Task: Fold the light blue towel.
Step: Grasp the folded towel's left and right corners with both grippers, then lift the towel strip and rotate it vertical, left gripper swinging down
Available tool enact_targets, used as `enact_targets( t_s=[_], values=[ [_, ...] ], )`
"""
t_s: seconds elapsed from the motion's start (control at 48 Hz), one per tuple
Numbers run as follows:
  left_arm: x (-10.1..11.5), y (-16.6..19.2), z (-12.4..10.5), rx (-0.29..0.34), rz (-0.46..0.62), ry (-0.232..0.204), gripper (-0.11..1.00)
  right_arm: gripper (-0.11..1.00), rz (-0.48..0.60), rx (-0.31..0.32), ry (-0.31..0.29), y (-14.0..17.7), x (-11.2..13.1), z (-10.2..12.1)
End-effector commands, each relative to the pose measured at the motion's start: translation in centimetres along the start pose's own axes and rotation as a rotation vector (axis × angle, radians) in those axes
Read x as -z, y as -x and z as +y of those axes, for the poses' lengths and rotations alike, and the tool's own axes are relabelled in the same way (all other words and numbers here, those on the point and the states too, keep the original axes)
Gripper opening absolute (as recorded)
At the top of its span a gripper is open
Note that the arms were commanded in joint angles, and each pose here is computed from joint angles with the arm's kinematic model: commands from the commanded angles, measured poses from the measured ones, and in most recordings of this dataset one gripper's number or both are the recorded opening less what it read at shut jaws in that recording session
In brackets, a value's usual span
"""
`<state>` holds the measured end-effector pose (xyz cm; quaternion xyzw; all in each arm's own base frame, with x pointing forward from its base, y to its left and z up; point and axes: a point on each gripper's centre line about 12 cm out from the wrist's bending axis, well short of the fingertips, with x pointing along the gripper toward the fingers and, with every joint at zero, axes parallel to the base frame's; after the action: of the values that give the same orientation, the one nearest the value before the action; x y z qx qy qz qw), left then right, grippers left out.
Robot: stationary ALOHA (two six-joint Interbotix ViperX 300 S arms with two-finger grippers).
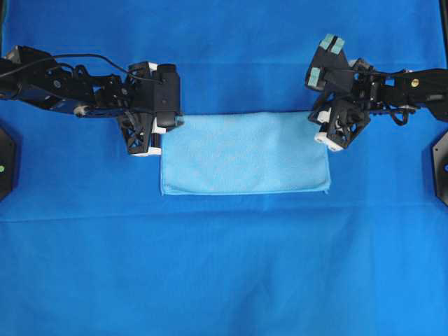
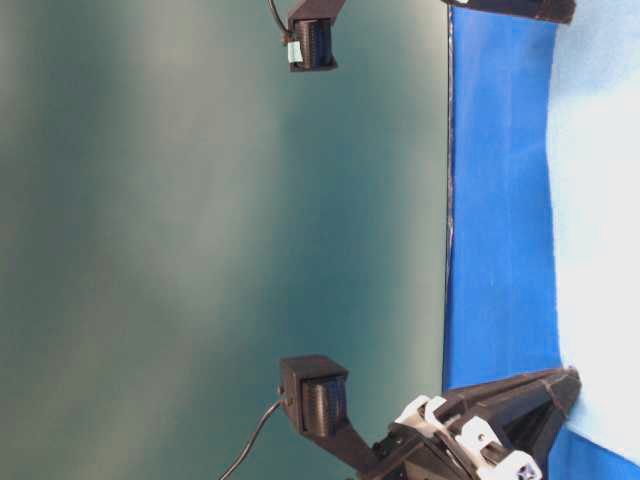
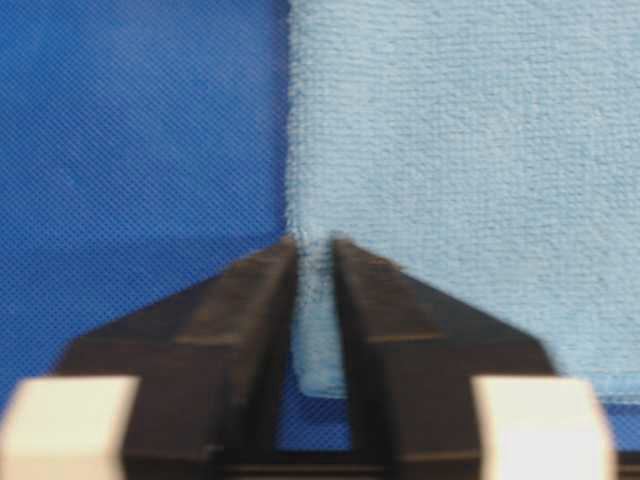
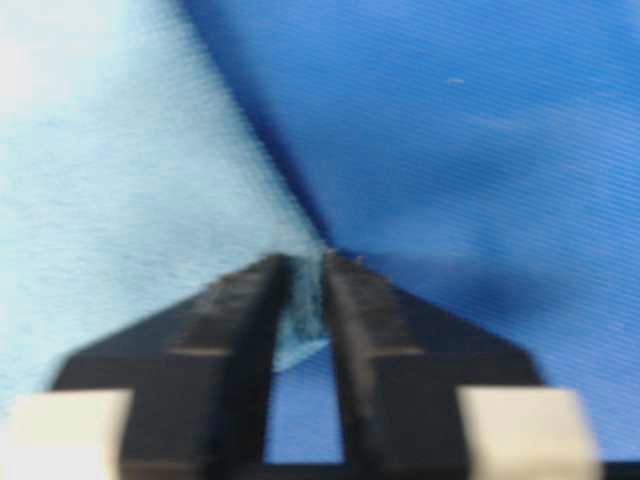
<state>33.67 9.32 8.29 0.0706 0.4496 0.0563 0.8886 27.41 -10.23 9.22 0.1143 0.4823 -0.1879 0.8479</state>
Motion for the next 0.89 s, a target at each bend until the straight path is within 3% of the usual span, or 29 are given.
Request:
enact_targets(
  t_s=[0.0,0.062,0.416,0.645,0.874],
  values=[
    [-0.4,0.0,0.1,0.007,0.019,-0.008,0.07,0.16,-0.007,0.004,0.003,0.1,-0.3,-0.1],
    [-0.6,0.0,0.2,0.009,0.025,-0.008,0.01,0.02,-0.005,0.004,0.003,0.1,-0.3,-0.1],
    [-2.6,1.7,0.7,0.007,0.014,-0.011,0.01,0.02,-0.030,0.017,-0.008,1.7,-1.3,-0.3],
    [-6.1,6.6,1.7,-0.015,-0.072,-0.013,0.01,0.02,-0.109,0.041,-0.016,6.6,-2.9,-0.5],
    [-8.1,10.3,2.3,-0.043,-0.162,-0.028,0.01,0.02,-0.198,0.055,-0.023,11.5,-4.1,-0.7]
  ],
)
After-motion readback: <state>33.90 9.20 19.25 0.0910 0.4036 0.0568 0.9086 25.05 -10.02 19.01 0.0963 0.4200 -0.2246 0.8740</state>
